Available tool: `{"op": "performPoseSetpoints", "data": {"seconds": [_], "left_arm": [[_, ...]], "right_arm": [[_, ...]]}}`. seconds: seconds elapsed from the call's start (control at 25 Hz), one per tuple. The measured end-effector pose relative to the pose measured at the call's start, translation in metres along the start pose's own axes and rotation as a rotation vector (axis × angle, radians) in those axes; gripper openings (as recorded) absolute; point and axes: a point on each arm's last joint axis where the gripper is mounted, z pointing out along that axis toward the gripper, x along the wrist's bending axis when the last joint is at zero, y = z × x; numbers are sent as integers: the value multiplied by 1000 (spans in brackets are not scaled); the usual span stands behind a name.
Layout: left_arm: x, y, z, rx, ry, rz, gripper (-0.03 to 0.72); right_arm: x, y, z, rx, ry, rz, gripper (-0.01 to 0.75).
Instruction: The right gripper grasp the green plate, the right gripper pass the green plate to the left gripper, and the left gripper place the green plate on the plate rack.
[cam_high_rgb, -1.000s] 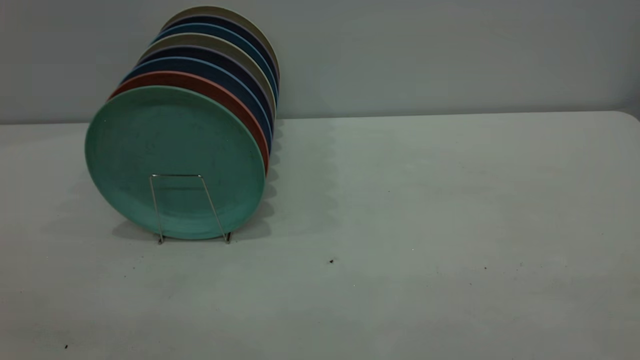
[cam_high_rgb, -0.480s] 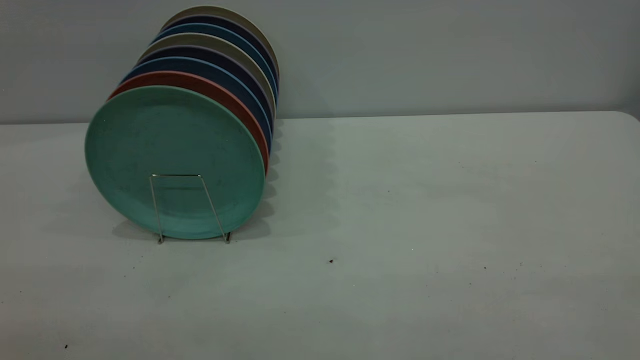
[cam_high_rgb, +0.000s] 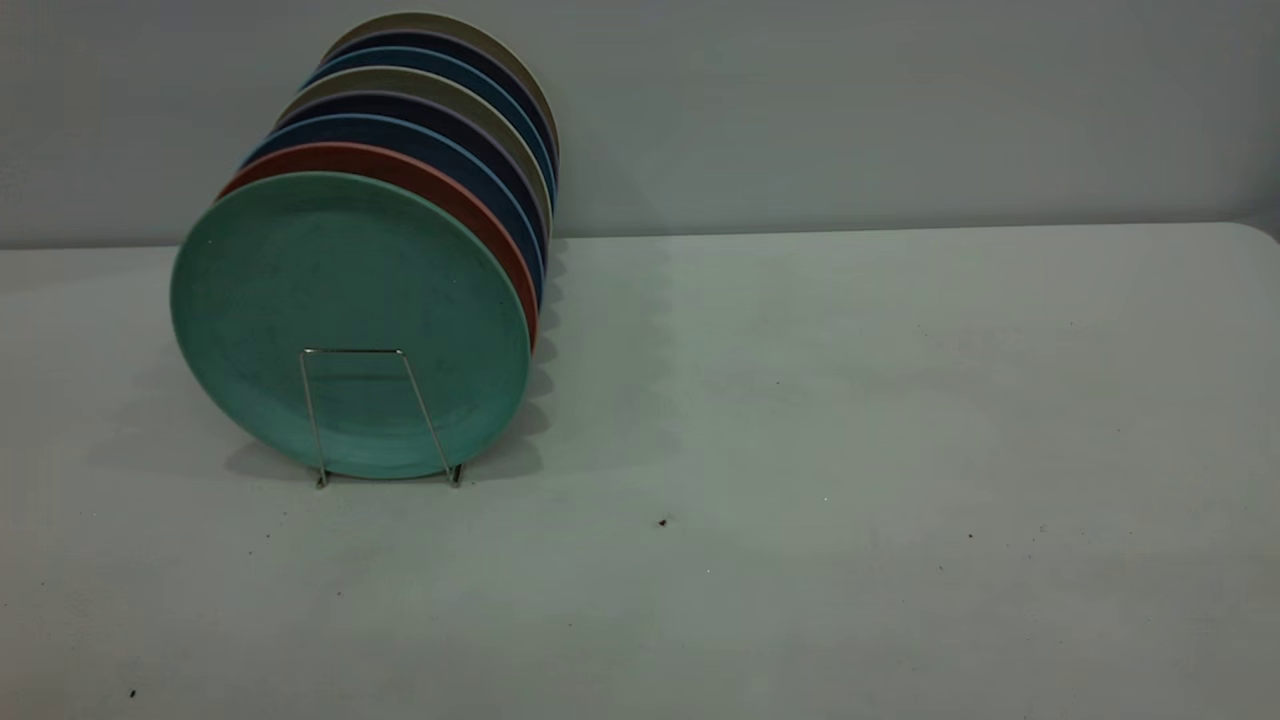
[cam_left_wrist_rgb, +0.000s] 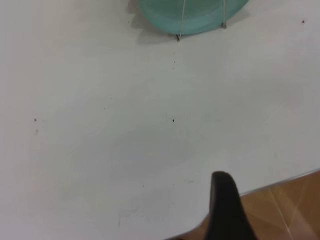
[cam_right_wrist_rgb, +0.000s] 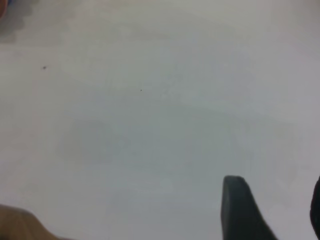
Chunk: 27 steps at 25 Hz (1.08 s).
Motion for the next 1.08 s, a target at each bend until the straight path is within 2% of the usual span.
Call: {"op": "performPoseSetpoints", "data": {"seconds": [0.24,1.08], "left_arm": [[-1,-5,-4,-37,10,1,495],[-3,-4,-4,-39,31,-28,495]], "right_arm": [[0,0,0,0,0,0,357],[0,0,0,0,0,0,357]]}}
